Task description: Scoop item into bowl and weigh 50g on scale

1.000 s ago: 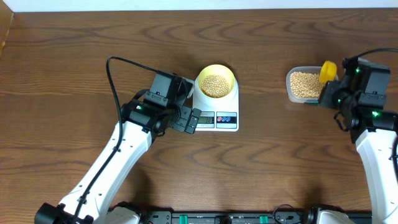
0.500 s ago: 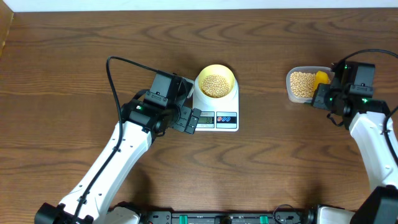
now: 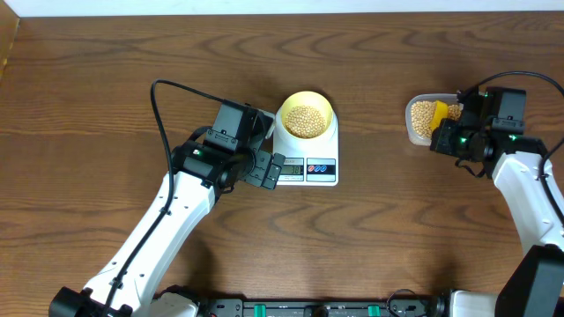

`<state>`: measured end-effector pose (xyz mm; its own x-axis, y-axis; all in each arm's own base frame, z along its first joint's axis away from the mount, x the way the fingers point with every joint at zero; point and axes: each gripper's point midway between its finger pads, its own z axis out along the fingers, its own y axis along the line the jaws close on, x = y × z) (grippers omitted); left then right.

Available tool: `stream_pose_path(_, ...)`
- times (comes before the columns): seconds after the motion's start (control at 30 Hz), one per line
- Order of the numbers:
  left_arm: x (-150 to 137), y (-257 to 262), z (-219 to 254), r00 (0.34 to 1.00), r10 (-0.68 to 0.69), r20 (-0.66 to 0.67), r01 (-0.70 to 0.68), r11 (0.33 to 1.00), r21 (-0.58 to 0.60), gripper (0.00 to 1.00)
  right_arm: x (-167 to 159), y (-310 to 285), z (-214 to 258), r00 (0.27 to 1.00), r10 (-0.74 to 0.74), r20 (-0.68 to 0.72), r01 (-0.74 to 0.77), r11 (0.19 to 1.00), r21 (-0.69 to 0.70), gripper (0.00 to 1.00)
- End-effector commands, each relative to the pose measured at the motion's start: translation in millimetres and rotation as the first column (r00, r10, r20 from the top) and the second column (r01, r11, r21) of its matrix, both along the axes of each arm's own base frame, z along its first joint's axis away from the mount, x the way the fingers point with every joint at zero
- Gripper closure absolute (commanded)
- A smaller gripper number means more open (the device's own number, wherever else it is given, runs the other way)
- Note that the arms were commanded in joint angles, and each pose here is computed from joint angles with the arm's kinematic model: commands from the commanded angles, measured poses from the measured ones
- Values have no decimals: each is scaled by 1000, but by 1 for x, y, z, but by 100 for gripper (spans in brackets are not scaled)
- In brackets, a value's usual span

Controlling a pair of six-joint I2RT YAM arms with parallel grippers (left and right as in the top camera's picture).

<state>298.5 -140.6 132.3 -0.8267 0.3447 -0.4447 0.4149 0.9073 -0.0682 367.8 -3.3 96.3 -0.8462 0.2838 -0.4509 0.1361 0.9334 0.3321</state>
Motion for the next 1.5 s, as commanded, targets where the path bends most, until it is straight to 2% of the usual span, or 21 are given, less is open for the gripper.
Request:
stream_pose_path(0.0,0,0,1,1000,-12,6,12,1000,10,2,-3,17,-1,999,32,-10,-31,995,97,99)
stream_pose_path(0.2,0,0,1,1000,-12,6,12,1000,10,2,-3,16,0,1000,19,-11,-18,994,106,99)
stream_pose_path(0.43,0,0,1,1000,-12,6,12,1000,10,2,-2,0,6,995,-97,-23,99,984,151,99)
stream_pose_path(0.8,0,0,1,1000,-12,6,12,1000,10,2,-4,-9,22,989,-148,-25,147,922,358,99)
stream_pose_path(1.1,0,0,1,1000,-12,6,12,1000,10,2,-7,-37,23,974,-226,-27,220,907,360,99)
stream_pose_path(1.17,0,0,1,1000,-12,6,12,1000,10,2,-7,-37,24,977,-213,-17,205,913,353,99)
stream_pose_path(1.3,0,0,1,1000,-12,6,12,1000,10,2,-8,-31,26,995,-65,71,43,959,279,99)
stream_pose_path(1.47,0,0,1,1000,-12,6,12,1000,10,2,-8,-29,35,993,-15,121,-16,968,251,99)
